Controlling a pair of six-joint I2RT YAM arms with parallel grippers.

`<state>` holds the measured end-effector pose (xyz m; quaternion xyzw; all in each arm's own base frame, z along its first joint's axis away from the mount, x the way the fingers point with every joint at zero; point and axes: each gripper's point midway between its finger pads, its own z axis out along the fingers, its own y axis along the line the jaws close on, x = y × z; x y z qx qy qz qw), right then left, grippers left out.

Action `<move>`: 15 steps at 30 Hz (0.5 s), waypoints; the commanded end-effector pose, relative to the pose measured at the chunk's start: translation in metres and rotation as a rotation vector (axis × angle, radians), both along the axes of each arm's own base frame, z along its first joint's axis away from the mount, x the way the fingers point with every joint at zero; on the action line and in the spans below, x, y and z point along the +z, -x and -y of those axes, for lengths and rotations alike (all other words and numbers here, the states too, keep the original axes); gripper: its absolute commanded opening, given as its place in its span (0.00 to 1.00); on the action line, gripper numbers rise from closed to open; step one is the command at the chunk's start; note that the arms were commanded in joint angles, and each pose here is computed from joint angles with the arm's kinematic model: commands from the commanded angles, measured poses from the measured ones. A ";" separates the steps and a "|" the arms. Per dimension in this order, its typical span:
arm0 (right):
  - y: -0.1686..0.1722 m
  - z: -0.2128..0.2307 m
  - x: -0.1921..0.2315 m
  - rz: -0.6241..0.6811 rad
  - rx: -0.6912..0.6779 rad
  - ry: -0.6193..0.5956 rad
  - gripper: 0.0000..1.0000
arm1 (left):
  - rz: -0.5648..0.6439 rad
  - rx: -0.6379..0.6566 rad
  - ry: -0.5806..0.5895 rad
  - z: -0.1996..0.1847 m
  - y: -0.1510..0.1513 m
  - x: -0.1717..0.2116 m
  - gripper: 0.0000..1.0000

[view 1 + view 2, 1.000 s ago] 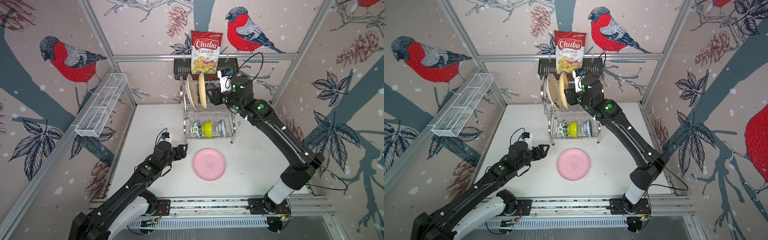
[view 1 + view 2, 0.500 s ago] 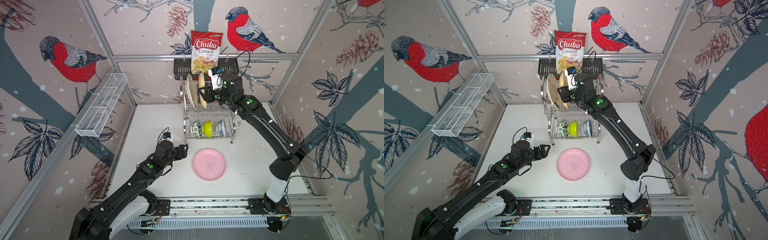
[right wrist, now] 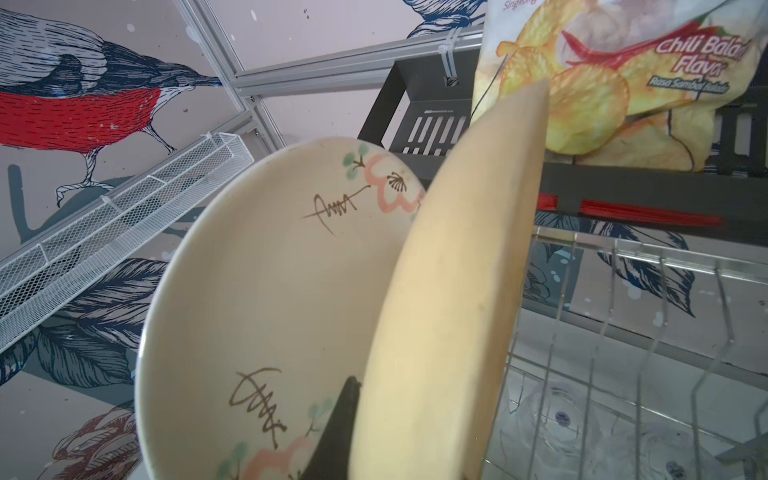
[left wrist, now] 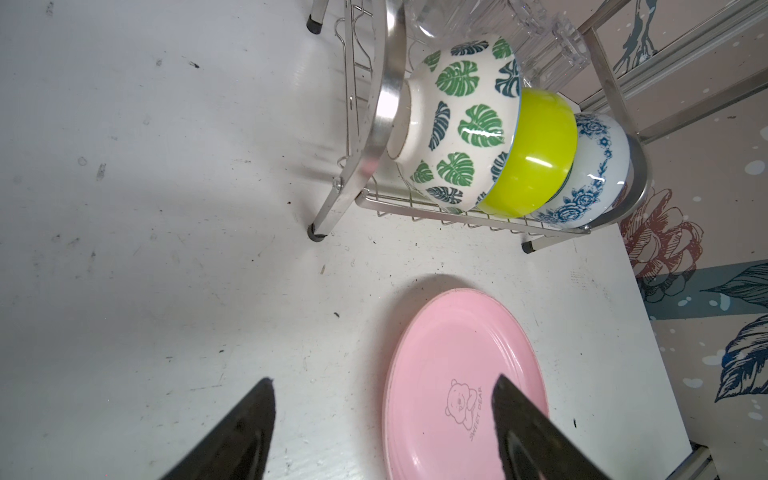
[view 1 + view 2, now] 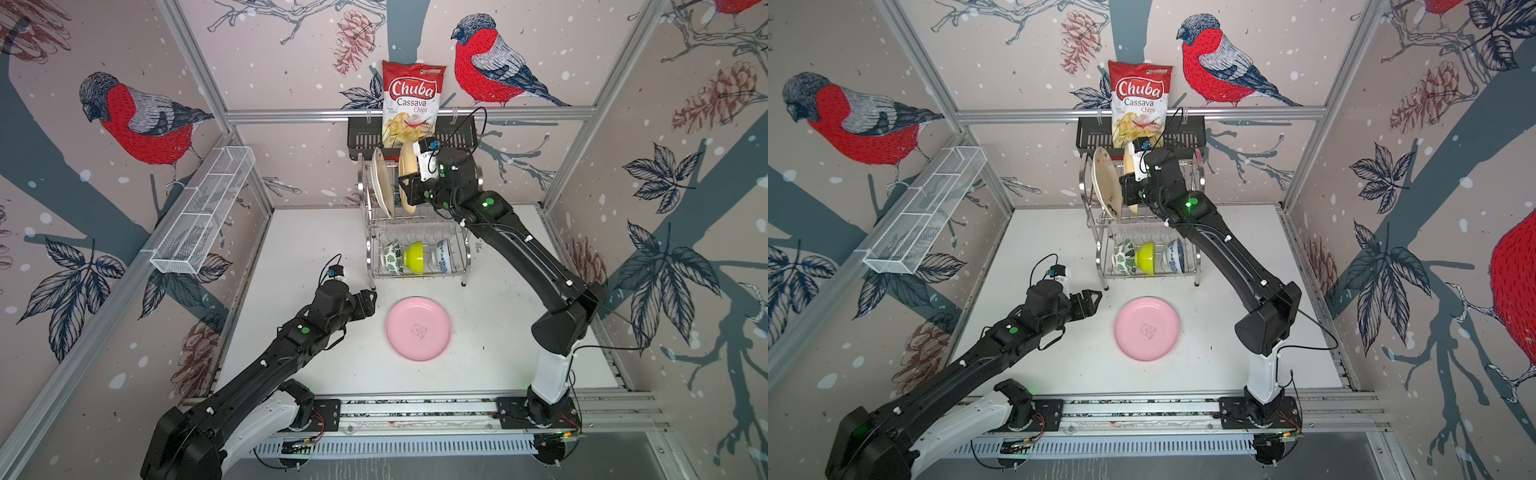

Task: Unload the mixed dishes from the dish rack
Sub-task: 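Close the right gripper on the cream plate rim in the rack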

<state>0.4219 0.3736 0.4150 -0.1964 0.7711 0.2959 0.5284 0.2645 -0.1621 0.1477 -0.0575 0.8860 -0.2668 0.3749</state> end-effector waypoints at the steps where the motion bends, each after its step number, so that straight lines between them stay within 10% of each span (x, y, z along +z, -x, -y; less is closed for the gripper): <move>1: 0.007 -0.008 0.004 -0.015 0.044 -0.042 0.17 | 0.045 -0.015 0.017 0.004 -0.005 0.011 0.81; 15: 0.048 0.005 0.069 0.056 0.058 -0.151 0.14 | 0.029 -0.006 0.028 -0.002 0.005 0.008 0.81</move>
